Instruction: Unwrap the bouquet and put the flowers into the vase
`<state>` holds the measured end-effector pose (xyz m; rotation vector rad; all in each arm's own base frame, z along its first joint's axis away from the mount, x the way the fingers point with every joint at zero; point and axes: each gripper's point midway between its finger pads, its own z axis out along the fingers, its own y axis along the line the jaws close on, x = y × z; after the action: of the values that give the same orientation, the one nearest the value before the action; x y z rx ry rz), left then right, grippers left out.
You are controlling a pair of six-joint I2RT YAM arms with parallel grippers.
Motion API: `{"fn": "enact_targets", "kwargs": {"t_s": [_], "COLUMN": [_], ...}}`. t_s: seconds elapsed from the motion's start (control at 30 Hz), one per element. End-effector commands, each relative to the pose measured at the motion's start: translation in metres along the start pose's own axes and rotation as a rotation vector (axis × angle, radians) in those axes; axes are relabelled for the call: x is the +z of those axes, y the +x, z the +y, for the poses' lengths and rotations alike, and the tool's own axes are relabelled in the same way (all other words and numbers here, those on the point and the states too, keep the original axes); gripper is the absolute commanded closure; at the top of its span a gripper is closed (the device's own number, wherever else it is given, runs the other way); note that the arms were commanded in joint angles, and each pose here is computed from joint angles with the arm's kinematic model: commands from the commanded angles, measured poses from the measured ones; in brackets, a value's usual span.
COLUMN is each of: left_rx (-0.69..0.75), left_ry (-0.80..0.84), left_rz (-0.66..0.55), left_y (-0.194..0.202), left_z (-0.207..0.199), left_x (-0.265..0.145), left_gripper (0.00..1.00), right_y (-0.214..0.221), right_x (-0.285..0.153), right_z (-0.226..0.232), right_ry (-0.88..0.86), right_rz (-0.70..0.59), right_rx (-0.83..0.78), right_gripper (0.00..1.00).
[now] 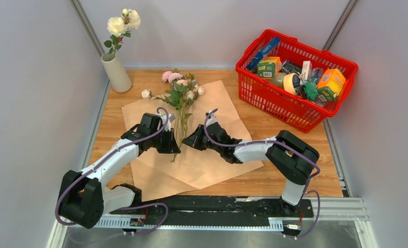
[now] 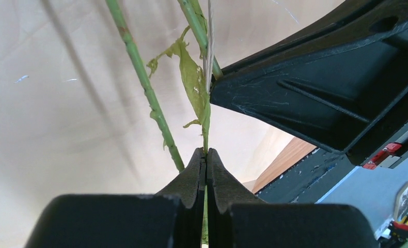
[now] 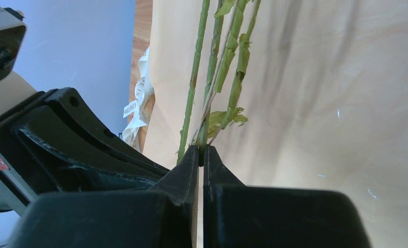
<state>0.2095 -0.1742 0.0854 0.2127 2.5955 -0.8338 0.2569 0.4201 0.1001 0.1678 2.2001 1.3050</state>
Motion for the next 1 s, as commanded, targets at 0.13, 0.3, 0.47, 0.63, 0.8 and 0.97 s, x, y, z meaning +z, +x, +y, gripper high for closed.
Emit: {"fn": "enact_targets", "kwargs": {"t_s": [0.13,0.3,0.47,0.63,0.8,0.97], "left_rx": [-0.003,-0.005,-0.009,-0.010,-0.008,0.005], "left_ry": [0.116,0.119,0.091,0.082,0.078,0.084], "left_rz": [0.013,0.010,0.014,0.022,0.023,0.014], "left_y": [0.008,0.009,0.010,0.011,0.011,0.011], "left_z": [-0.022,-0.023,-0.017,-0.015,-0.014,-0.015], "left_x": [0.009,0.007,0.010,0.012,0.013,0.011], "left_gripper": [1.00,1.00,1.00,1.00,1.00,1.00], "right_y": [-0.015,-0.014,-0.026,-0.053,-0.067,-0.066], "right_x": [0.006,0.003,-0.007,-0.012,-0.005,0.012], "right_z": [0.026,0.019,0.019,0.020,0.005,-0.014], "right_ry": [-0.076,-0.039,0.004,0.081,0.142,0.191], "right_rz": [-0.042,-0.040,-0.079,-0.158,-0.179,-0.157], "right_rx": [0.030,0.021,-0.021,-0.088,-0.086,-0.025], "right_gripper": [0.91,0.71,0.53,0.47,0.38,0.43]}}
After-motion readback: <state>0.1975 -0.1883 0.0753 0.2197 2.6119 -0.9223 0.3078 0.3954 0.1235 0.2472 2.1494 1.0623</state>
